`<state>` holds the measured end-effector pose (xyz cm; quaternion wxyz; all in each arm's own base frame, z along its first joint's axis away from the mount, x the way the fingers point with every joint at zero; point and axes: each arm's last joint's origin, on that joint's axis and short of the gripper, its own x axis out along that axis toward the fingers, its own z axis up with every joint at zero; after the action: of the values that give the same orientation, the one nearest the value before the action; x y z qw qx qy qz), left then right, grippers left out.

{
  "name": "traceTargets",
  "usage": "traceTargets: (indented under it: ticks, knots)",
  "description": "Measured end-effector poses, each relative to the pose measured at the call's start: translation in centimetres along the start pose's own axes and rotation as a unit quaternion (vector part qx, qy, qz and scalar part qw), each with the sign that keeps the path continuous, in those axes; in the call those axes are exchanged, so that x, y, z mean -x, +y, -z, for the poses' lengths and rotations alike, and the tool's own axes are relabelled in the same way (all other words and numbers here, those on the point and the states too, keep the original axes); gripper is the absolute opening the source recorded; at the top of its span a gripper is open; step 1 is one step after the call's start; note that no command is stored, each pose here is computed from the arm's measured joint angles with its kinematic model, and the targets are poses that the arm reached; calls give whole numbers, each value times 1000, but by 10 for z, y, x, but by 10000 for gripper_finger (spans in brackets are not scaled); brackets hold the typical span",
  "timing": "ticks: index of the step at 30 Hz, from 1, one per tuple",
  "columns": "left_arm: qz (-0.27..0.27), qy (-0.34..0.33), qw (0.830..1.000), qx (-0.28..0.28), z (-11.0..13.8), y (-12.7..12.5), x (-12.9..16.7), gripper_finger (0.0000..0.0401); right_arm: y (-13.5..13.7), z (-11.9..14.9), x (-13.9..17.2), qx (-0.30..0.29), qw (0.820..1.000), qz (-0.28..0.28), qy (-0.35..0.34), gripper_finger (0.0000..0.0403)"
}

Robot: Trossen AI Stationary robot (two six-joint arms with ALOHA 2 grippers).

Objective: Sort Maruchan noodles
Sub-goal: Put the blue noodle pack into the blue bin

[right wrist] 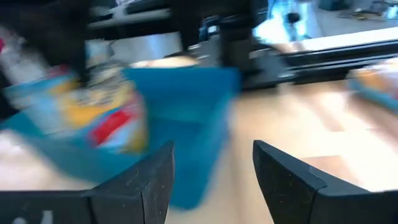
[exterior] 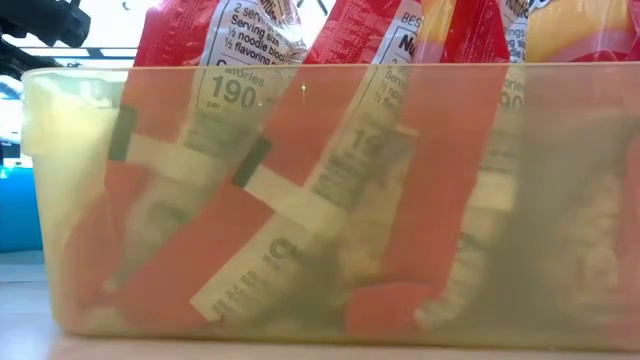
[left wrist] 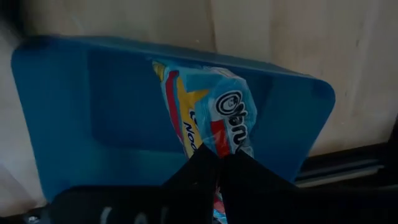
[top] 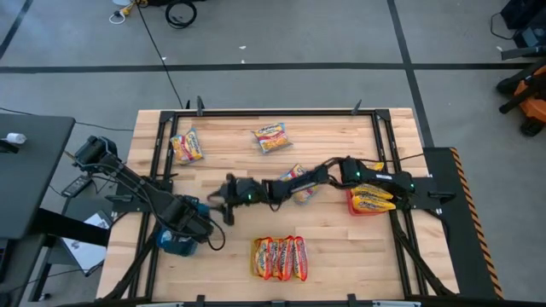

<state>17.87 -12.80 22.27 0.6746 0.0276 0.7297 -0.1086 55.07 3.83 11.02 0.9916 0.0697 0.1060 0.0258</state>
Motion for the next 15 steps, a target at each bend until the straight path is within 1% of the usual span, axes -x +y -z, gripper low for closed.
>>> traceTargets:
  ticks: [4,7,10,13,15]
  knots:
    - [2,-1,1000,-8,1,-5,-1,16,-27,-3,1,-14,1000,11,3,220]
    - [5,-4,1000,-7,2,-8,-1,16,-33,-4,1,-12,1000,-12,11,220]
    - [4,-3,1000,-12,4,-12,-2,16,-20,-14,4,20,998,-55,7,220]
    - [2,-3,1000,-16,5,-13,-2,16,7,-22,6,83,991,-100,-7,220]
    - [0,-5,1000,-18,4,-13,-2,16,22,-23,6,114,987,-114,-3,219]
